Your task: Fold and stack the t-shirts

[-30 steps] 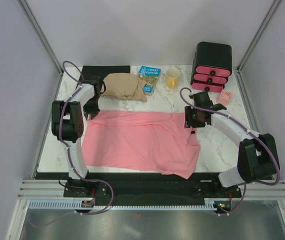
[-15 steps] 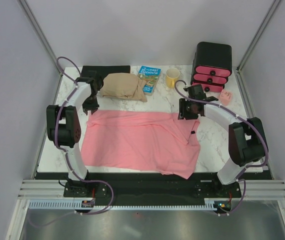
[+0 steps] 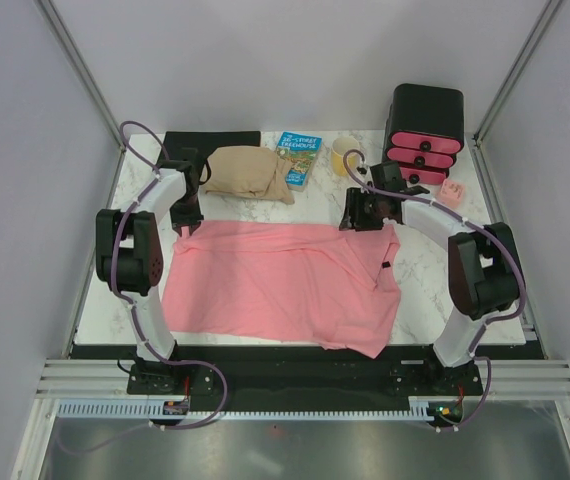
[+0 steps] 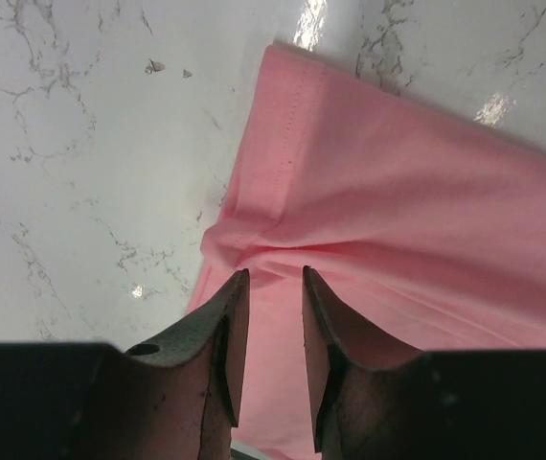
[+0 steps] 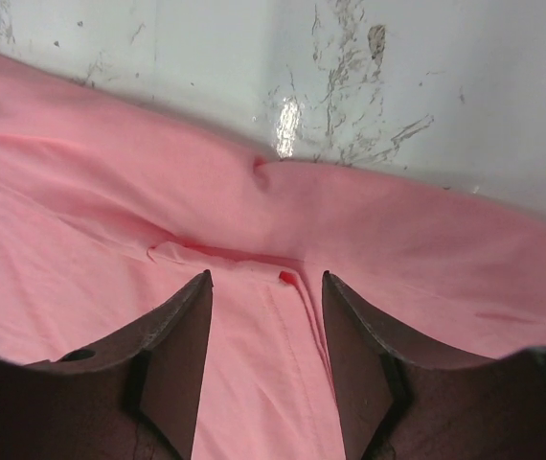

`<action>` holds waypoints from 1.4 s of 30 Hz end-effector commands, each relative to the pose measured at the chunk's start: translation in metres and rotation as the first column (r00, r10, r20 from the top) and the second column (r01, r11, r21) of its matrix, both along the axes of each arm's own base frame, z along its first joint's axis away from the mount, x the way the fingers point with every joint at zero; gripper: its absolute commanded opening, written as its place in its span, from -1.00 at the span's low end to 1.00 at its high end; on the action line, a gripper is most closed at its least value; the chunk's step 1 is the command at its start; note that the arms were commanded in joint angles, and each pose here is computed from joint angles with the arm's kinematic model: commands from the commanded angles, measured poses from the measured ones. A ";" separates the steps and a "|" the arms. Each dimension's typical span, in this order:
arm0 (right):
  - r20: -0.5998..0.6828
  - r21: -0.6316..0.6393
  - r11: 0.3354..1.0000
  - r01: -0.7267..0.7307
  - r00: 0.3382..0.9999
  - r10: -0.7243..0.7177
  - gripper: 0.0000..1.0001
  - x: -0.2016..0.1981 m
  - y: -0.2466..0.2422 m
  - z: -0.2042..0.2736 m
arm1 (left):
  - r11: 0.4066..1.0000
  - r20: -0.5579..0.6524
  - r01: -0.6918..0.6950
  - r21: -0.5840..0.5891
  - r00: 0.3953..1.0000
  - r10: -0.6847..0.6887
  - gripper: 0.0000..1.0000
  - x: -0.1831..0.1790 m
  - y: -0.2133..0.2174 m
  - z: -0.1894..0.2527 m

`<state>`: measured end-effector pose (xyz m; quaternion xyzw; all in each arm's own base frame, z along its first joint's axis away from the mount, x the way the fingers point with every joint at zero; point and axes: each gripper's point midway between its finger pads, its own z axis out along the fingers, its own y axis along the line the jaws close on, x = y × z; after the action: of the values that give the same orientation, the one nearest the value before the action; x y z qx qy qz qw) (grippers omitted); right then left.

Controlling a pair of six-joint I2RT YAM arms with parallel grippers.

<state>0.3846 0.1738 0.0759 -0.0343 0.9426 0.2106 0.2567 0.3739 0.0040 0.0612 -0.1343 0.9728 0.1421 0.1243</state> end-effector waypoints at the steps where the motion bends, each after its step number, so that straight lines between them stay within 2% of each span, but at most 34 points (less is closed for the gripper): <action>1: -0.029 0.046 0.998 -0.050 0.998 0.051 0.15 -0.005 0.012 -0.011 | 1.000 0.064 0.014 -0.009 0.998 -0.013 -0.29 0.010 -0.002 0.016; 10: -0.065 0.056 0.994 -0.092 0.993 0.095 0.12 -0.015 0.017 -0.031 | 1.000 0.056 0.022 -0.016 0.998 -0.021 -0.31 0.011 -0.003 0.013; 17: -0.080 0.067 0.991 -0.120 0.989 0.125 0.01 -0.018 0.024 -0.039 | 1.000 0.054 0.024 -0.013 0.998 -0.023 -0.31 0.010 -0.003 0.012; 20: -0.082 0.068 0.990 -0.123 0.988 0.129 -0.23 -0.018 0.026 -0.040 | 1.000 0.054 0.024 -0.012 0.998 -0.023 -0.31 0.010 -0.003 0.013; 21: -0.082 0.068 0.990 -0.125 0.988 0.130 -0.57 -0.018 0.026 -0.040 | 1.000 0.051 0.024 -0.011 0.998 -0.023 -0.31 0.010 -0.002 0.012; 23: -0.082 0.063 0.991 -0.122 0.988 0.127 -0.75 -0.018 0.026 -0.039 | 1.000 0.053 0.026 -0.014 0.998 -0.025 -0.32 0.012 -0.003 0.012; 31: -0.066 0.054 0.989 -0.140 0.987 0.144 -0.82 -0.032 0.030 -0.011 | 0.999 0.054 0.033 -0.035 0.998 -0.031 -0.34 0.016 -0.007 0.011; 37: -0.097 0.035 0.981 -0.190 0.977 0.192 -0.85 -0.063 0.042 0.001 | 0.999 0.059 0.033 -0.043 0.998 -0.031 -0.35 0.018 -0.009 0.012; 39: -0.098 0.029 0.980 -0.199 0.975 0.201 -0.99 -0.073 0.047 0.004 | 0.998 0.057 0.034 -0.047 0.998 -0.032 -0.35 0.018 -0.010 0.011; 42: -0.108 0.034 0.979 -0.201 0.973 0.203 -1.00 -0.081 0.053 0.004 | 0.998 0.055 0.036 -0.056 0.998 -0.033 -0.35 0.018 -0.011 0.010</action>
<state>0.3189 0.2234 0.0746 -0.1167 0.9423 0.2512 0.1878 0.3793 -0.0022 0.0630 -0.1339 0.9745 0.1238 0.1306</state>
